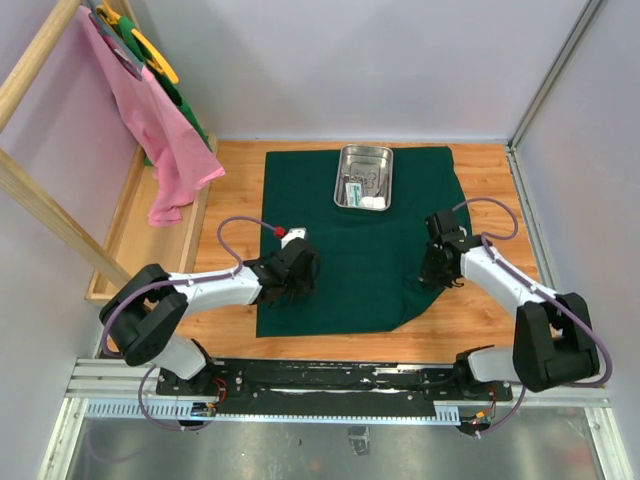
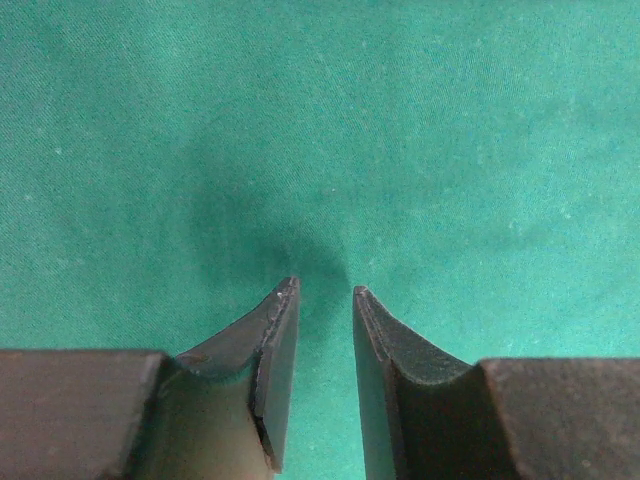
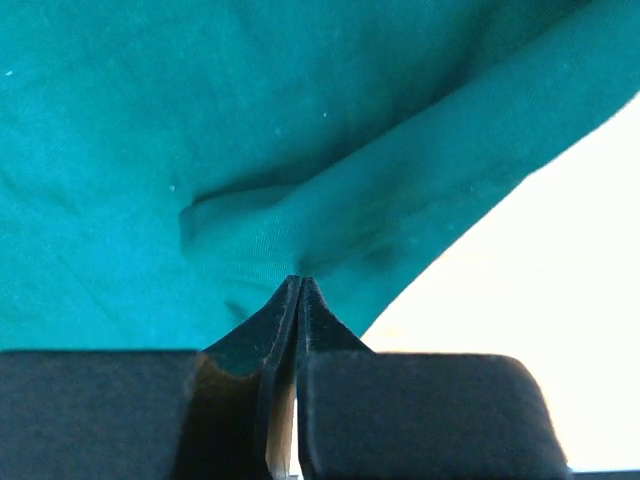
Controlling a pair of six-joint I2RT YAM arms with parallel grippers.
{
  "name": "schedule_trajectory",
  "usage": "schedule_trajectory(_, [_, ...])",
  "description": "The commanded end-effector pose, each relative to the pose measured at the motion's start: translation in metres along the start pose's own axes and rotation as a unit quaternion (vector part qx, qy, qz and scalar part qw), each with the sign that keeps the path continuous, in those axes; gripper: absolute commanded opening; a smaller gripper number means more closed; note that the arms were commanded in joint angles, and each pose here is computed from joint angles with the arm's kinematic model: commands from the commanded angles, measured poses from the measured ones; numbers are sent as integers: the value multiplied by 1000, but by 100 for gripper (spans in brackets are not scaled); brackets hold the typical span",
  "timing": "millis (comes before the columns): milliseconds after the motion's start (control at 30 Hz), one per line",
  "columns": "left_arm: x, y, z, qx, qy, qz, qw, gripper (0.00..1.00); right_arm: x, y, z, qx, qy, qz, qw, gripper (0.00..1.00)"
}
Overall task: Open and lay out the surgical kit
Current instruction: Smooth out the surgical kit.
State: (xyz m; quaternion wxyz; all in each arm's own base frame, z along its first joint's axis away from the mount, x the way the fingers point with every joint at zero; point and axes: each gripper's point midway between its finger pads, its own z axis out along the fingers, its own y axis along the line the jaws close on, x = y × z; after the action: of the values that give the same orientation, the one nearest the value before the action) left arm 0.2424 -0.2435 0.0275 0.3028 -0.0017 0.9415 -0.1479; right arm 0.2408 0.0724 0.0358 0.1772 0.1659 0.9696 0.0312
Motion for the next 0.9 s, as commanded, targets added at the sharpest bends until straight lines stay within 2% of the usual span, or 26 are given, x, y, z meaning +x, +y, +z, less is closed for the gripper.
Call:
schedule_trajectory(0, [-11,-2,-6,11,-17,-2,1000,33,-3,-11,-34,12,-4,-6,1000,1])
schedule_trajectory(233, [-17,-8,-12,24,-20,-5,999,31,12,-27,-86,7,-20,10,1000,1])
schedule_trajectory(267, [-18,-10,-12,28,-20,-6,999,31,13,-26,-90,-1,-23,13,1000,3])
schedule_trajectory(333, [-19,-12,-11,32,-21,-6,999,31,17,-20,-88,-22,-19,20,999,31])
schedule_trajectory(367, [-20,-13,-11,31,-21,-4,999,32,20,-17,-83,-28,-13,23,999,42])
schedule_trajectory(433, [-22,-13,-9,26,-19,1,999,33,26,-13,-69,-31,3,35,999,57])
schedule_trajectory(667, [-29,-16,-10,20,-23,11,999,34,2,5,-40,-38,-27,71,996,56])
schedule_trajectory(867, [-30,-16,-8,16,-22,14,1000,34,-3,6,-17,-5,-7,80,997,55])
